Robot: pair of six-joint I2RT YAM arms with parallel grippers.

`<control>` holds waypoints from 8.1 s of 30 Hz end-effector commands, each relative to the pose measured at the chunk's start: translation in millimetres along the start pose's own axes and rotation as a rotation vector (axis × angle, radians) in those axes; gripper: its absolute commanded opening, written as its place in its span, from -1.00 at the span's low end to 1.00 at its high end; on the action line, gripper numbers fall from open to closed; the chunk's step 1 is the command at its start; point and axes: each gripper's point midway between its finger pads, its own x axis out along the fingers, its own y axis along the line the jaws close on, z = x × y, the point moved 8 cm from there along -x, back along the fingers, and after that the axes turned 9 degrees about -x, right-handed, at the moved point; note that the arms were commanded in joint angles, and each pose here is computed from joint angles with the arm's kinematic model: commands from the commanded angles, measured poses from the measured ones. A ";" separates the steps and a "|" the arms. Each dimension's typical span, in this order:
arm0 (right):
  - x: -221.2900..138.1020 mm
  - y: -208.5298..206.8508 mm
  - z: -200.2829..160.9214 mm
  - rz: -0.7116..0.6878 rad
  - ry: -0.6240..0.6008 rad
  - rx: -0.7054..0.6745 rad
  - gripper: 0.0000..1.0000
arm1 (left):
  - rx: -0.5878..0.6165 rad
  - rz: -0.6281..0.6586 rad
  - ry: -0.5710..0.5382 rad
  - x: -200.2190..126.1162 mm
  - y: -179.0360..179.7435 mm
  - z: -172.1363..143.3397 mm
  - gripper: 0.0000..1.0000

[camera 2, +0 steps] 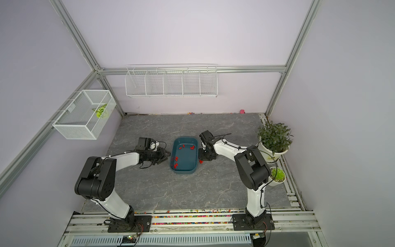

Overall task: Take the screw protection sleeves out of the storage box
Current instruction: Place the screw protection sleeve at the center of the board, then pick up the screw protection sleeve from the storage box, then place the screw protection sleeve at the center of the board.

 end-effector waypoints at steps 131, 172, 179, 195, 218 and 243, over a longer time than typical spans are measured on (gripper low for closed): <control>31.2 120.1 53.7 0.274 -0.139 -0.393 -0.80 | 0.016 -0.013 0.007 1.8 -4.1 4.1 -0.06; -53.0 6.8 1.4 0.111 -0.276 -0.100 -0.76 | 0.015 -0.010 0.003 0.8 -3.9 4.2 -0.06; -35.4 -5.3 1.9 0.105 -0.200 -0.011 -0.75 | 0.015 -0.009 0.003 1.1 -3.8 4.1 -0.06; -7.1 -17.9 2.4 0.079 -0.063 0.089 -0.72 | 0.013 -0.009 0.003 1.0 -3.6 3.8 -0.06; 7.4 -19.4 0.6 0.079 0.013 0.117 -0.67 | 0.014 -0.011 0.005 1.3 -3.4 3.7 -0.06; -51.0 12.1 14.3 0.084 -0.224 -0.047 -0.49 | 0.019 -0.016 0.002 1.0 -4.6 4.0 -0.06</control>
